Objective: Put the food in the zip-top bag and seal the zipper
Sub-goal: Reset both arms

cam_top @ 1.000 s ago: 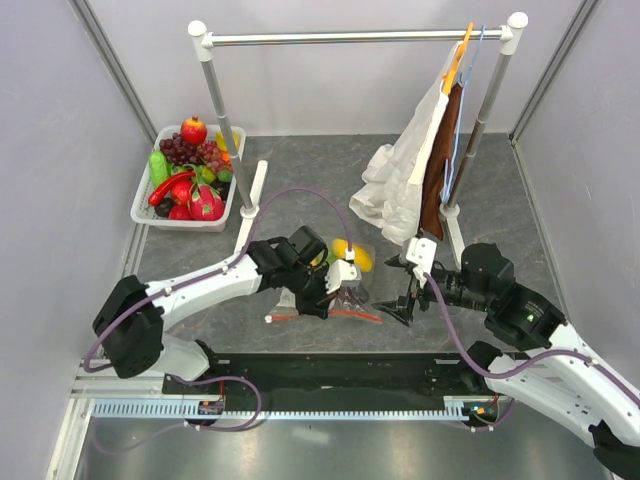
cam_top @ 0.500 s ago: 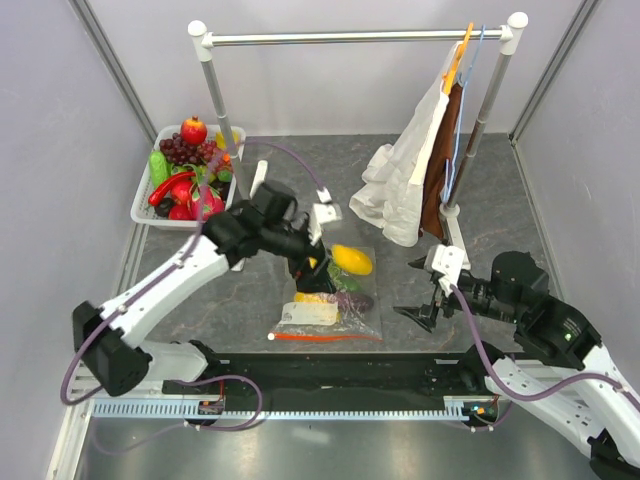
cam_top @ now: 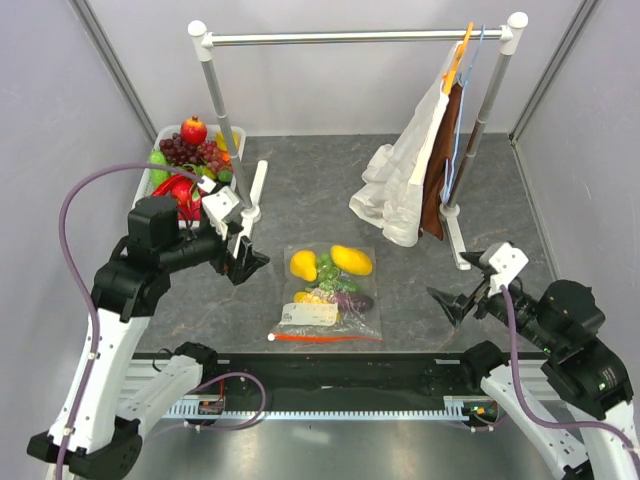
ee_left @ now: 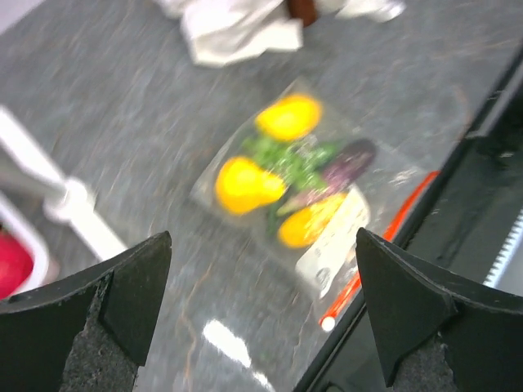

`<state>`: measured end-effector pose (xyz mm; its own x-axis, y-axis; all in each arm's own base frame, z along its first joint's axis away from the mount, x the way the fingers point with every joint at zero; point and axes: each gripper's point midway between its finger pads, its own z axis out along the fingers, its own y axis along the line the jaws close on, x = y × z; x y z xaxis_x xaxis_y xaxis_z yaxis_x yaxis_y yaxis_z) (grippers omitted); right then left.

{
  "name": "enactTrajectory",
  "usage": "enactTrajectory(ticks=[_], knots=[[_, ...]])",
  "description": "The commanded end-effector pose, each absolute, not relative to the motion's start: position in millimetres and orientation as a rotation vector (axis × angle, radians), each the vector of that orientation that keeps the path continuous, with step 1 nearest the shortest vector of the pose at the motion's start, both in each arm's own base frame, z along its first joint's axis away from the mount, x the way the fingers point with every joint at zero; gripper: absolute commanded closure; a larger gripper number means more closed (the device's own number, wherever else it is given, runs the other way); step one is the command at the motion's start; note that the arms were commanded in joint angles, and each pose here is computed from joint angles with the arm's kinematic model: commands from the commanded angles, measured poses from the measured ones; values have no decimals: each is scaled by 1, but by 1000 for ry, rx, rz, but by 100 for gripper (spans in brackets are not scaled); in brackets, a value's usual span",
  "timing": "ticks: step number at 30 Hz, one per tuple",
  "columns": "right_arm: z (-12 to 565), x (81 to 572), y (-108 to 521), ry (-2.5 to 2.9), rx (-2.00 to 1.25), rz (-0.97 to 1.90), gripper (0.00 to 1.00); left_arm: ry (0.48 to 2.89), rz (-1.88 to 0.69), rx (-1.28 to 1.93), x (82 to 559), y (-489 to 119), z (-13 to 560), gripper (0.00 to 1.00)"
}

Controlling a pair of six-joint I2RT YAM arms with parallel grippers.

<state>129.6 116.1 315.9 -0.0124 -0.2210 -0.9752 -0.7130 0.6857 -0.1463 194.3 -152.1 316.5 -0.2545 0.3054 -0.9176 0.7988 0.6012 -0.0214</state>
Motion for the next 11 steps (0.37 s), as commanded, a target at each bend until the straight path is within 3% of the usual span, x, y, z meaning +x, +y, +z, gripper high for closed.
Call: enactTrajectory(ticks=[1, 11], knots=[[333, 141, 79, 1610, -474, 348, 2, 2002, -401, 702, 206, -110, 277, 0], [332, 153, 55, 1630, -316, 241, 2, 1998, -265, 547, 212, -83, 270, 0]])
